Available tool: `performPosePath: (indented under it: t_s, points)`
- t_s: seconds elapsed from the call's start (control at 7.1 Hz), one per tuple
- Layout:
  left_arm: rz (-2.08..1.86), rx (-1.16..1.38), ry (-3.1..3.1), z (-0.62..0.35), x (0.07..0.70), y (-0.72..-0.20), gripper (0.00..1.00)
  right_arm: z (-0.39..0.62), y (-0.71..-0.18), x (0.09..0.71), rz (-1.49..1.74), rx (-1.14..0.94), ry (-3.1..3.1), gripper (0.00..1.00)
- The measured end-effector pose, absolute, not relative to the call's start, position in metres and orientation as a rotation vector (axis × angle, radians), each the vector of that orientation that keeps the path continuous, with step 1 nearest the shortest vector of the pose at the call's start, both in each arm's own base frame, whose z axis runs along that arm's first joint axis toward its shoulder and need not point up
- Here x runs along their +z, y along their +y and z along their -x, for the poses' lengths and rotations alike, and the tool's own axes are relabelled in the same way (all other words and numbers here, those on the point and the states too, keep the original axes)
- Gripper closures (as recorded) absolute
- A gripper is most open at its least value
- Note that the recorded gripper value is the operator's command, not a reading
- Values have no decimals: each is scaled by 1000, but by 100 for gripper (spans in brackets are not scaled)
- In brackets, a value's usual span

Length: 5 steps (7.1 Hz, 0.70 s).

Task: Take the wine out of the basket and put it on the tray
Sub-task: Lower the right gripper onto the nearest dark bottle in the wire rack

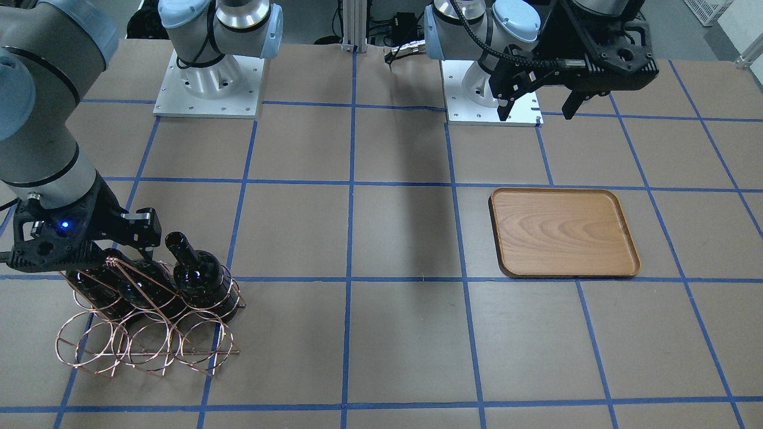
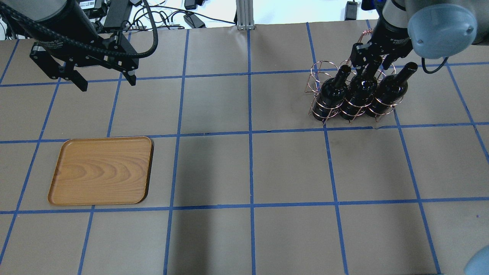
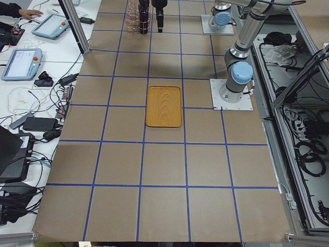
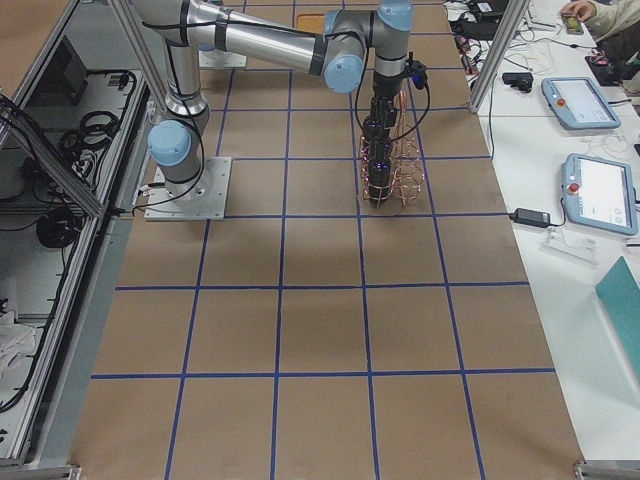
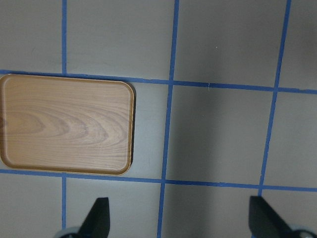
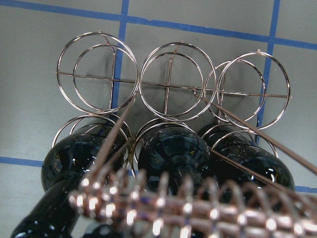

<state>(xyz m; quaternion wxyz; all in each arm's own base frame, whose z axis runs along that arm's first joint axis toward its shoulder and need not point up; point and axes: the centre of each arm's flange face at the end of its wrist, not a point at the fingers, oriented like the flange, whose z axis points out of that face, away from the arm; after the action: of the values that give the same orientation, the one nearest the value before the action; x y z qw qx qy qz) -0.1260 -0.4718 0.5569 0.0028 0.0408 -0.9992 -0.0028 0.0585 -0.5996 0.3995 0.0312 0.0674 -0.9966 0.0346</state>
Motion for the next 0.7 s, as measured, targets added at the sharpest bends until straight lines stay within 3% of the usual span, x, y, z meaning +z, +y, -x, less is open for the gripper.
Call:
performPosePath:
  t_s: [0.14, 0.28, 0.42, 0.7]
  points:
    - [-128, -9, -3133, 126, 557, -472, 0, -57, -602, 398, -207, 119, -3068, 44]
    - [-128, -9, -3133, 126, 557, -472, 0, -55, -604, 397, -202, 125, -3068, 51]
    - [-128, -9, -3133, 126, 557, -472, 0, -52, -606, 396, -198, 132, -3066, 69]
    - [-128, -7, -3133, 126, 557, -471, 0, -48, -607, 394, -188, 134, -3069, 80]
